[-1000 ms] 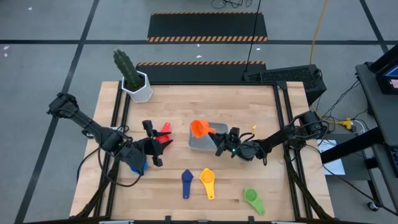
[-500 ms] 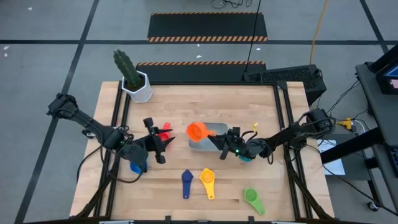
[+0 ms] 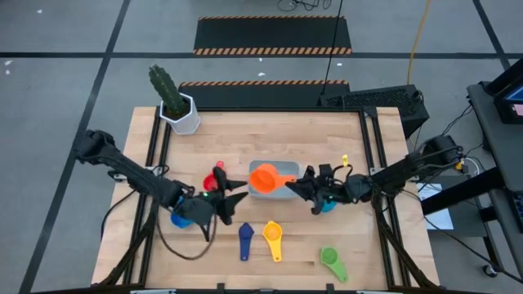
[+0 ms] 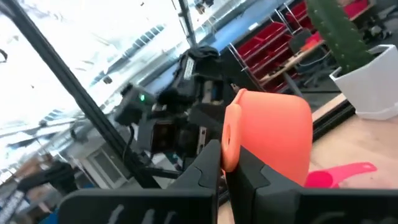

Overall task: Nest measuring cups in basket
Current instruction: Put the orange measuring cup into the bin

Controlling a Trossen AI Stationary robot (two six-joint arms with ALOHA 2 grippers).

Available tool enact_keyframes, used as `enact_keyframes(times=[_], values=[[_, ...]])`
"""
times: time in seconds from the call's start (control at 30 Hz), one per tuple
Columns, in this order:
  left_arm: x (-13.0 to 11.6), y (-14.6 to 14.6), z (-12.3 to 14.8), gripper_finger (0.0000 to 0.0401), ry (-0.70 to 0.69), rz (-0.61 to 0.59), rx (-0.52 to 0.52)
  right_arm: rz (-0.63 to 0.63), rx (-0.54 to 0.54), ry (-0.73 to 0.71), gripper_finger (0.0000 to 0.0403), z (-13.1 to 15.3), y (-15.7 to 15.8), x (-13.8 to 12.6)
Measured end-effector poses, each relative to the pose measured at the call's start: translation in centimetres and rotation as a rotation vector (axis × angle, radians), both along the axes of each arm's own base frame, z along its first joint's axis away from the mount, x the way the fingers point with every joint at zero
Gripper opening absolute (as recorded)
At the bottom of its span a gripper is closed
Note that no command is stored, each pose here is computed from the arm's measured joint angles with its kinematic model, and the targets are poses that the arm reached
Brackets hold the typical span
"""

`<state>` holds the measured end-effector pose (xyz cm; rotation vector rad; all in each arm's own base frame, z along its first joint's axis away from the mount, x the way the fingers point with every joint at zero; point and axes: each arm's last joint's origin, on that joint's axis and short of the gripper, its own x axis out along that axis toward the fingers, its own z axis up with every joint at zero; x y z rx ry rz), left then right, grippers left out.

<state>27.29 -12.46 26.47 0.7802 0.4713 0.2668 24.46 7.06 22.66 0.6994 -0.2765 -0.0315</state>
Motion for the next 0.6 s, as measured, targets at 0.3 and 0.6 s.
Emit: enact_keyframes(times=[0.3, 0.6], values=[[2.6, -0.6, -0.9, 0.0211, -0.019, 0.016, 0.270, 0.021, 0.098, -0.015, 0.0004, -1.6, -1.6, -4.5], [6.1, 0.7, -3.0, 0.0203, 0.048, -0.150, 0.556, 0.038, 0.173, -0.009, 0.0004, -2.4, -1.9, -5.2]])
